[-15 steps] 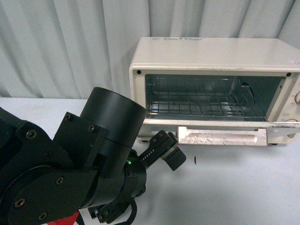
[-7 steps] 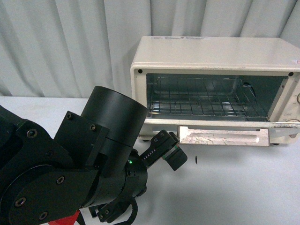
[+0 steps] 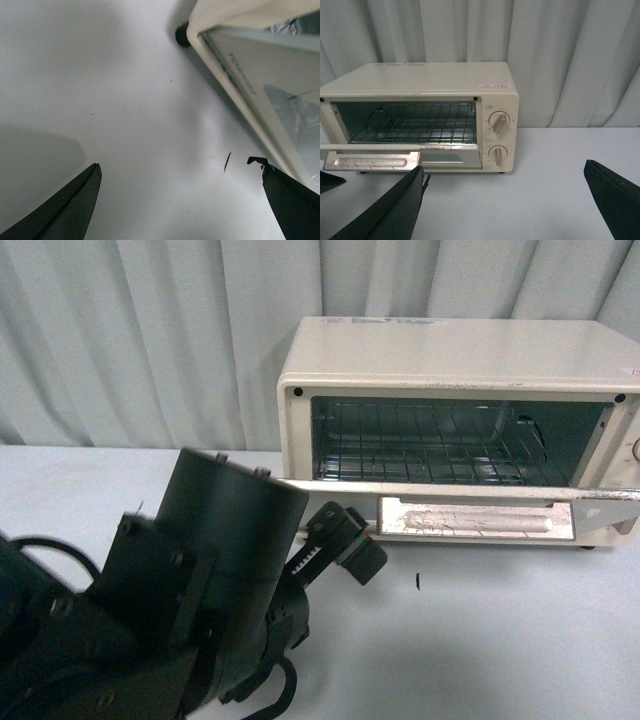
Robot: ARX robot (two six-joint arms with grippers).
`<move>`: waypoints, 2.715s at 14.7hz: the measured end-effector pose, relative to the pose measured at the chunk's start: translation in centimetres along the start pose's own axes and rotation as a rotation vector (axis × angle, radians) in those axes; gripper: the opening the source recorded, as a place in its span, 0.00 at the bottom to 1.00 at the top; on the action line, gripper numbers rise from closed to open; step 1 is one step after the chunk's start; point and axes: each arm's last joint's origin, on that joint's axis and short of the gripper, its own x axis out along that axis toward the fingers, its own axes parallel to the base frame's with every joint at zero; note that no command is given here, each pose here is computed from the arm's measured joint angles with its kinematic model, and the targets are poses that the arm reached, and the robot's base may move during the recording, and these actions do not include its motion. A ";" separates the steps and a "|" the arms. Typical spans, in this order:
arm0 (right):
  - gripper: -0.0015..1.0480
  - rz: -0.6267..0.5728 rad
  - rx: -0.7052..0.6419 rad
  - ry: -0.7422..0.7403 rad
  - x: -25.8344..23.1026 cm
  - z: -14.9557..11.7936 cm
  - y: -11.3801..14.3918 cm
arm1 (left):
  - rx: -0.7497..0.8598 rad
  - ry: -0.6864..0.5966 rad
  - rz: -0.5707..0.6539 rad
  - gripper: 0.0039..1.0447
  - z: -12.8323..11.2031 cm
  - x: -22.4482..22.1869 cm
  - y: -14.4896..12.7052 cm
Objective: Open oven
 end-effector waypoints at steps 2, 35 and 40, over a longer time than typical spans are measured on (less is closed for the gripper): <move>0.94 -0.001 0.000 0.000 0.0 0.0 0.0 | -0.069 -0.072 -0.083 0.94 0.1 -2.0 1.0; 0.94 -0.001 0.000 0.000 0.0 0.0 0.0 | 0.863 -0.746 -0.020 0.01 7.4 -25.1 9.2; 0.94 -0.001 0.000 0.000 0.0 0.0 0.0 | 0.863 -0.749 -0.021 0.01 7.0 -25.7 9.4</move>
